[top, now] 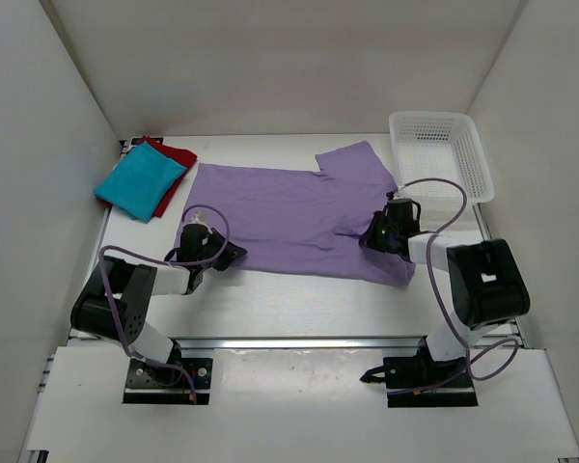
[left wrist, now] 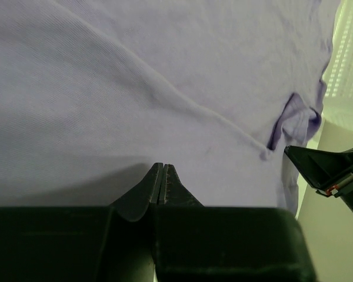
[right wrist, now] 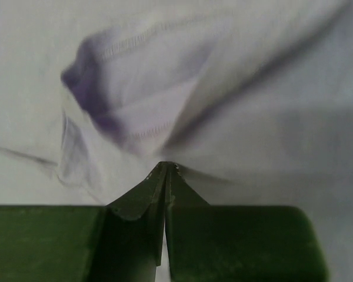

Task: Fold and stack the t-shirts
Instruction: Fold the flattened tshirt in 1/3 of the way

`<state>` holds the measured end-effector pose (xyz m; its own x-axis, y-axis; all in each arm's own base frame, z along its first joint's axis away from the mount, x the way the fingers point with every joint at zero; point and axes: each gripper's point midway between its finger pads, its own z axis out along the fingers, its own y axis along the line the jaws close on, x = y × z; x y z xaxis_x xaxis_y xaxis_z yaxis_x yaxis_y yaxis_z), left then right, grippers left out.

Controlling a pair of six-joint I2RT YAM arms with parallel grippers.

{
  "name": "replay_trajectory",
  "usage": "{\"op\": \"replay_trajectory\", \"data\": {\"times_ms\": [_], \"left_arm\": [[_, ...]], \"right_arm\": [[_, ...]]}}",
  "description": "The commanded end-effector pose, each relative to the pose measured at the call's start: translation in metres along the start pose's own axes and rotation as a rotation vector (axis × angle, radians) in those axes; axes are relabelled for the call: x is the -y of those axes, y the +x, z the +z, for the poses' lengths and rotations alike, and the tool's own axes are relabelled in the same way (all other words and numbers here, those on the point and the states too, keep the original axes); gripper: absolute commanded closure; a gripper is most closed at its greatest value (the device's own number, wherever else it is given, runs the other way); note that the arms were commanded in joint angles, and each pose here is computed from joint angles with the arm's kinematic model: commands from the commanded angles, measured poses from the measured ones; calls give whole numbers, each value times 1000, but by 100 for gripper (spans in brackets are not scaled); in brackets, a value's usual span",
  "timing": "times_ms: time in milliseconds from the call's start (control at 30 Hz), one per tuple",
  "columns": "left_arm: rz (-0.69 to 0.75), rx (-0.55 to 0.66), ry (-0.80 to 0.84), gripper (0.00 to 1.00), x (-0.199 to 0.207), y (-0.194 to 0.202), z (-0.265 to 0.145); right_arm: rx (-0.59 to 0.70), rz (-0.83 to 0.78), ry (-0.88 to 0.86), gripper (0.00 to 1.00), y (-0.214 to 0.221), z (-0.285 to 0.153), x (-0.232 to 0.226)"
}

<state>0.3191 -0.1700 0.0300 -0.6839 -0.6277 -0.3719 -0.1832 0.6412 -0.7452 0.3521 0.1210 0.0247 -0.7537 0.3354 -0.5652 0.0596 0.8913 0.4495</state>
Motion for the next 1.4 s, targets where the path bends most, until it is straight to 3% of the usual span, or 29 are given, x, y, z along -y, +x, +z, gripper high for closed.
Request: {"op": "replay_trajectory", "data": {"times_ms": [0, 300, 433, 700, 867, 967, 1100, 1367], "left_arm": [[12, 52, 24, 94, 5, -18, -1], [-52, 74, -15, 95, -25, -19, -16], [-35, 79, -1, 95, -20, -21, -21], [165, 133, 0, 94, 31, -29, -12], [186, 77, -41, 94, 26, -22, 6], [58, 1, -37, 95, 3, -14, 8], [-137, 7, -35, 94, -40, -17, -7], [-257, -36, -40, 96, -65, 5, -42]], "right_arm": [[109, -18, -66, 100, -50, 11, -22], [121, -16, -80, 100, -90, 45, -28], [72, 6, -102, 100, -79, 54, -30], [238, -81, -115, 100, -99, -4, -58], [135, -176, -168, 100, -45, -4, -87], [35, -269, -215, 100, -4, 1, -112], [-73, -383, -295, 100, 39, 9, -147], [-253, -522, -299, 100, 111, 17, -158]]}}
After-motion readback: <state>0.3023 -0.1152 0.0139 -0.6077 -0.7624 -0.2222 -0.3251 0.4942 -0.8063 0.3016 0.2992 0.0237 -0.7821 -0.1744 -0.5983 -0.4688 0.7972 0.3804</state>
